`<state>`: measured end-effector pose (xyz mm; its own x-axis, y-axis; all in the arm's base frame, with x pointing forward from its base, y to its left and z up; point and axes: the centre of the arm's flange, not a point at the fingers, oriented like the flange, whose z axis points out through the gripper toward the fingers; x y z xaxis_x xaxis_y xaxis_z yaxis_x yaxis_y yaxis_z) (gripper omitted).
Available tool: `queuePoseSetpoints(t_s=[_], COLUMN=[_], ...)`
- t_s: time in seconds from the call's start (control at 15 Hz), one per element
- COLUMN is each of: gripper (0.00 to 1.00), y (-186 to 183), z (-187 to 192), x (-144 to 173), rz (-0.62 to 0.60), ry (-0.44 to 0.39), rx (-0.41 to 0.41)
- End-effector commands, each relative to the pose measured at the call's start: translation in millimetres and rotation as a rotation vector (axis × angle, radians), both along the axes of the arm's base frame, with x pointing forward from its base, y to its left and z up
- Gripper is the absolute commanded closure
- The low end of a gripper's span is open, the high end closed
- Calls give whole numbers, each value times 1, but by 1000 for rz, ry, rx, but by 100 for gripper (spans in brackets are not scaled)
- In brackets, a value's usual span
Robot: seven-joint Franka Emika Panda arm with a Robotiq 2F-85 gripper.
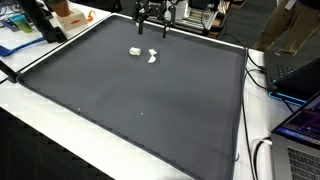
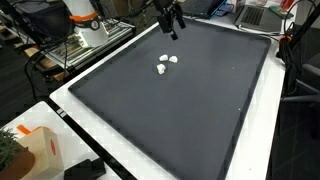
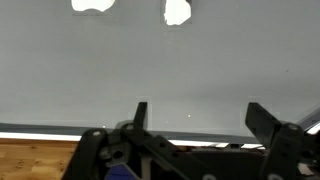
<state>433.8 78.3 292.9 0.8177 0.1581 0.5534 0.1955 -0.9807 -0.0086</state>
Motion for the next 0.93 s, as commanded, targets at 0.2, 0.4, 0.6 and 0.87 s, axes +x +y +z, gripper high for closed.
queuePoseSetpoints(t_s=[0.2,0.4,0.6,0.87], gripper=[0,0,0,0], y=[-4,-4,3,14], z=[24,35,48,48], x=[2,8,17,34], rz=[-76,-90,-53,2], ry=[27,75,129,245], rx=[-28,-60,-105,-123])
